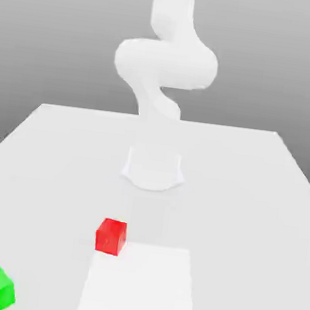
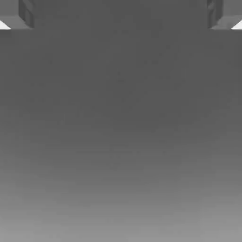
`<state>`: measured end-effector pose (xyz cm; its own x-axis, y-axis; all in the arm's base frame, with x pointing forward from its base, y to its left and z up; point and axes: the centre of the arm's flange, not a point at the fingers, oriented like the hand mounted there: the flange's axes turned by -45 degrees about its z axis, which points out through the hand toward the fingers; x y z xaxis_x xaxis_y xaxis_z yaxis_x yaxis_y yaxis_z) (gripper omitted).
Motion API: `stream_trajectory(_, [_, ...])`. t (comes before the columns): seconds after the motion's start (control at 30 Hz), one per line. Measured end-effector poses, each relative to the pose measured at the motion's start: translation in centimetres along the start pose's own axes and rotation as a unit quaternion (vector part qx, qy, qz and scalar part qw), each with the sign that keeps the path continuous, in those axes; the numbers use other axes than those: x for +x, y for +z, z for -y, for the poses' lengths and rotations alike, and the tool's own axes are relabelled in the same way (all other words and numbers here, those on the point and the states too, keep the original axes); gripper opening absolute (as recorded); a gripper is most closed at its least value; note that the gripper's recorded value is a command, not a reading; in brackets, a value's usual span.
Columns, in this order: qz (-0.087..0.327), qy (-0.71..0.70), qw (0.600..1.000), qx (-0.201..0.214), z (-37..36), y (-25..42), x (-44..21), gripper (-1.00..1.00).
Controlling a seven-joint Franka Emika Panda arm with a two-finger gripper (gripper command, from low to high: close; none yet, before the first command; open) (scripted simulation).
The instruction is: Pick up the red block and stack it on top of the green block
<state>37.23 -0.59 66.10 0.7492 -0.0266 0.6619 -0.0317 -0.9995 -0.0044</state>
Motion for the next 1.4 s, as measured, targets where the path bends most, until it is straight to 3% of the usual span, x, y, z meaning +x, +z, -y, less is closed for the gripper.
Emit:
stream_trajectory(0.3, [0.166, 0.035, 0.985, -0.029, -3.7, 19.4, -12.0, 0.0])
stream_trajectory(0.6, [0.338, 0.088, 0.936, -0.036, -6.6, 31.3, -32.8, 0.0])
stream_trajectory(0.77, [0.351, 0.092, 0.931, -0.037, -6.8, 34.7, -37.3, 0.0])
stream_trajectory(0.8, [0.352, 0.092, 0.931, -0.037, -6.8, 35.2, -37.8, -1.0])
stream_trajectory(1.03, [0.352, 0.092, 0.931, -0.037, -6.8, 35.2, -37.9, -1.0])
stream_trajectory(1.4, [0.35, 0.122, 0.928, -0.041, -8.2, 31.7, -31.6, -1.0])
